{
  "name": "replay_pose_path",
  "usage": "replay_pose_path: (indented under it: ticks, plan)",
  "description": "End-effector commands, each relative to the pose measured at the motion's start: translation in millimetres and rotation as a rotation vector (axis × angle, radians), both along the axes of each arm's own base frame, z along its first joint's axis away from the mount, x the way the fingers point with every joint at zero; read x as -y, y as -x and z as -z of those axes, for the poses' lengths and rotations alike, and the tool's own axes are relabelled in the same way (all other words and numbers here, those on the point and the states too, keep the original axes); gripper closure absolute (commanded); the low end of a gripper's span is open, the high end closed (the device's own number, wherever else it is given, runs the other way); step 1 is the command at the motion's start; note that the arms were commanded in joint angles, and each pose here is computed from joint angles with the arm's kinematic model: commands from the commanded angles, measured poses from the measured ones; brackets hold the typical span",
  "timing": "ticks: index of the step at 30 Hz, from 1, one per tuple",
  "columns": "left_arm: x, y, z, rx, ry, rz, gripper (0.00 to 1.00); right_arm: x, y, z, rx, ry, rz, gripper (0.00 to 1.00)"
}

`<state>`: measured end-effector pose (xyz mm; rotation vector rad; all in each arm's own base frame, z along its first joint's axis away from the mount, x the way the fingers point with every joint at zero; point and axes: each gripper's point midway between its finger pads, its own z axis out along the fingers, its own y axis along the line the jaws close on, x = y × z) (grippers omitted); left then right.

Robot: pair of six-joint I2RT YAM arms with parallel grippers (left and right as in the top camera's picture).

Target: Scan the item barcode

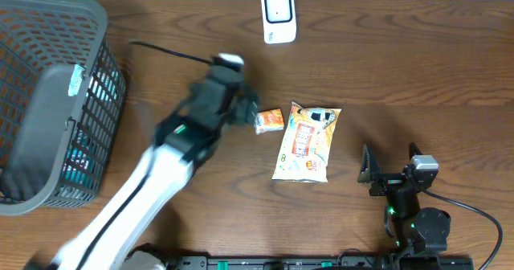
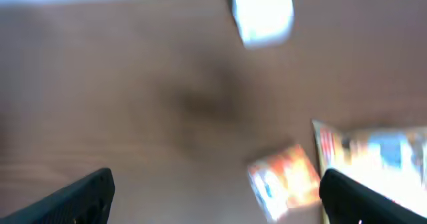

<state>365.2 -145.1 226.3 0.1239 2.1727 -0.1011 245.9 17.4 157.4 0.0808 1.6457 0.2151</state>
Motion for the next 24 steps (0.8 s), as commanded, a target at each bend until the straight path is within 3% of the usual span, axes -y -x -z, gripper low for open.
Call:
replay_pose_path:
  ticks: [1,5,10,14,18,24]
  plan:
    - [-88,5,-92,0.307,-0.119,-0.382,0.02,0,0,0,0.002,0.011,0.003,0.01]
    - [-171,38,-161,0.531,-0.051,-0.708,0.02,0,0,0,0.002,0.011,0.003,0.01]
    - [-251,72,-177,0.589,-0.016,-0.949,0.02,0,0,0,0.002,0.011,0.003,0.01]
    - [-290,85,-174,0.506,-0.051,-1.01,0.02,0,0,0,0.002,0.011,0.003,0.01]
    - [-319,84,-172,0.427,0.041,-1.044,0.02,0,0,0,0.002,0.011,0.003,0.01]
    - [-341,59,-164,0.241,0.216,-0.926,0.02,0,0,0,0.002,0.011,0.003,0.01]
